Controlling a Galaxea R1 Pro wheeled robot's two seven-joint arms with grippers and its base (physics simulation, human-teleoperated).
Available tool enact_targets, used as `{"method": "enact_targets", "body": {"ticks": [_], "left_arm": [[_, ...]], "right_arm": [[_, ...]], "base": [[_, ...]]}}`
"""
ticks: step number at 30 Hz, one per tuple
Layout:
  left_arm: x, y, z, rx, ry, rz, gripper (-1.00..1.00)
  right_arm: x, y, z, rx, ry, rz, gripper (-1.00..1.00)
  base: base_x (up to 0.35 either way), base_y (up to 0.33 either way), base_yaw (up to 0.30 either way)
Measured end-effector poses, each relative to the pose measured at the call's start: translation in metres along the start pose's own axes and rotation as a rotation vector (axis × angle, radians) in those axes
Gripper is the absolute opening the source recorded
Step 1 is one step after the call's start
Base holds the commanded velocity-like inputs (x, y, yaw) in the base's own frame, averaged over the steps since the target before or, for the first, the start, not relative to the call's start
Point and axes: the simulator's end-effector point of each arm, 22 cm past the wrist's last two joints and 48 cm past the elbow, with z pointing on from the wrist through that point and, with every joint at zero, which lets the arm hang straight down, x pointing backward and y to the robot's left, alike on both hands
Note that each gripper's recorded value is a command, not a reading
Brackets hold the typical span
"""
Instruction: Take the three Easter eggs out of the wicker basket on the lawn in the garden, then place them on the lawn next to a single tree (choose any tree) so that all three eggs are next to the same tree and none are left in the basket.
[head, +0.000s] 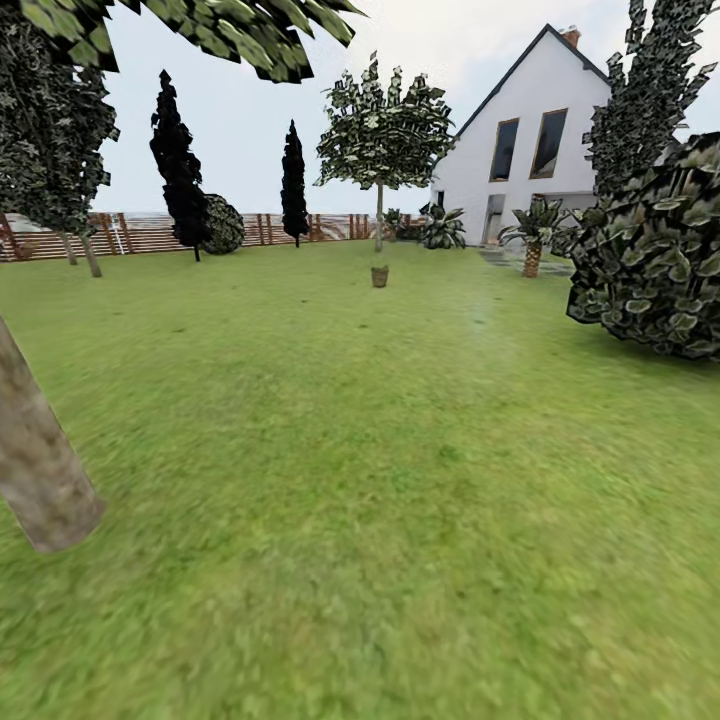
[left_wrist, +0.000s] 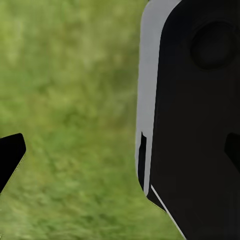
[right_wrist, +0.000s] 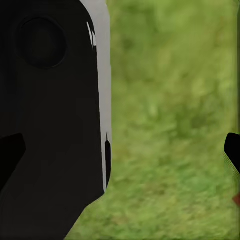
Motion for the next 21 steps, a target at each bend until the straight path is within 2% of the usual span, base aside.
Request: {"method": "enact_targets", "body": {"ticks": [7,16,21], "left_arm": [[0.0000,0.0000,0.0000,0.000,0.000,0.000,1.00],[-0.0001,0.0000,0.0000,0.000,0.000,0.000,1.00],[0.0000,0.0000,0.0000,0.000,0.000,0.000,1.00]], "right_arm": [[0.0000,-0.0002,0.0000,0.000,0.000,-0.002,1.00],[0.0001,-0.0007,0.0000,0.001,0.000,-0.001,1.00],[0.0000,-0.0007,0.0000,0.001,0.000,-0.001,1.00]], "base": [[0.329,0.000,-0.011],[0.329,0.000,-0.240],[0.329,0.000,-0.132]]}}
